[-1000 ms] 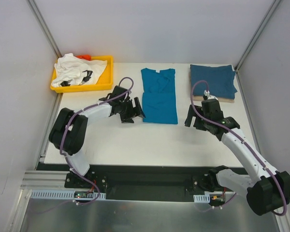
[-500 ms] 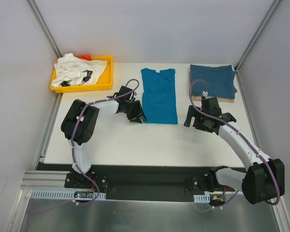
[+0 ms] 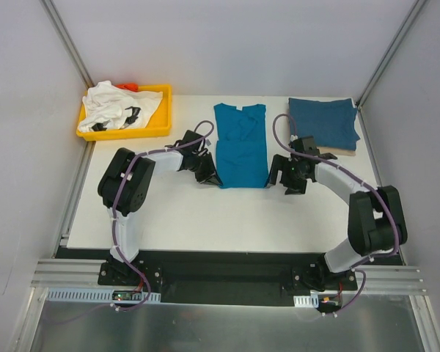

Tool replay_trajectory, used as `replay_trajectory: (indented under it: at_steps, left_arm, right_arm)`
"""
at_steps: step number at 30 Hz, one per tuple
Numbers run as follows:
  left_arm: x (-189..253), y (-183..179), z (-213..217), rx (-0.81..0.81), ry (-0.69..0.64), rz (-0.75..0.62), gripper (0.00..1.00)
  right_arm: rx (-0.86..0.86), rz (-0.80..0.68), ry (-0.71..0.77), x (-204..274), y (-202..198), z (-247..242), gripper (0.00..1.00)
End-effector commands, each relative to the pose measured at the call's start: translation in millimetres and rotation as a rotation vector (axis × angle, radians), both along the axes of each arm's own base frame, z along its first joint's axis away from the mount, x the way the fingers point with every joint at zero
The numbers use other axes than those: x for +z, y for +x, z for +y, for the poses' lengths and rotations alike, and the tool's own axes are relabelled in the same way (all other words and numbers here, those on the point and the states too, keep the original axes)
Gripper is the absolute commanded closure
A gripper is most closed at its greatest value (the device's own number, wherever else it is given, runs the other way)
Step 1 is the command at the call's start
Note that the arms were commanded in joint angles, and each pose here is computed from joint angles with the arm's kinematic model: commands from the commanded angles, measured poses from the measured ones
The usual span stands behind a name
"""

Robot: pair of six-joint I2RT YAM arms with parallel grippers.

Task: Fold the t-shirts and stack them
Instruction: Grab one side of the 2/3 rectangular tshirt with both arms

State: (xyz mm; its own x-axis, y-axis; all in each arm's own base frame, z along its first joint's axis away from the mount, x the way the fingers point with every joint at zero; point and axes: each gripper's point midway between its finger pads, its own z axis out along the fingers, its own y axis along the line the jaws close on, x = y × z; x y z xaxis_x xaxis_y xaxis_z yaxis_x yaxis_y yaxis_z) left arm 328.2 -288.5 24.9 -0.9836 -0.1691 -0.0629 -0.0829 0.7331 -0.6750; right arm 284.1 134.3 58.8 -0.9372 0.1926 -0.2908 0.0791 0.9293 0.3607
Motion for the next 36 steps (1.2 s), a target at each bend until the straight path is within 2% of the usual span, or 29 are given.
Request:
replay_trajectory:
  at_steps: [1,3,7,9,10,11,23,24,30,32,34,36]
  left_arm:
    - [1,-4,-4,-0.022,-0.006,-0.002,1.0]
    - [1,-4,-3,-0.019,-0.003,-0.004,1.0]
    - [0,-9,-1,-0.021,-0.004,0.008,1.0]
    - [2,-9,-1,-0.02,-0.007,0.004,1.0]
    - [4,-11,-1,-0.023,-0.009,0.002,1.0]
    - [5,-12,-1,-0.026,-0.01,-0.004,1.0]
    - [6,-17,5,-0.023,0.004,-0.028,1.0]
    - [4,-19,6,-0.022,0.01,-0.028,1.0]
    - [5,-21,8,-0.01,0.011,-0.024,1.0]
    - [10,-24,10,-0.005,0.008,-0.032,1.0]
    - [19,-36,13,-0.012,-0.011,-0.031,1.0]
    - [19,-56,21,-0.011,-0.011,-0.007,1.0]
  right_arm:
    - [0.029,-0.009,0.141,3,28,29,0.16]
    - [0.029,0.008,0.172,-1,31,36,0.22]
    - [0.036,0.07,0.2,-19,30,43,0.46]
    - [0.038,0.082,0.209,-23,26,44,0.52]
    - [0.037,0.087,0.206,-25,24,43,0.6]
    - [0.037,0.09,0.205,-27,24,42,0.62]
    - [-0.007,0.098,0.148,-46,35,30,0.63]
    - [-0.006,0.104,0.151,-46,34,31,0.72]
    - [0.046,0.104,0.209,-40,24,39,0.99]
    - [0.08,0.113,0.263,-31,9,45,0.99]
    - [0.111,0.093,0.317,-13,-4,51,0.99]
    - [0.133,0.14,0.338,-10,-33,52,0.99]
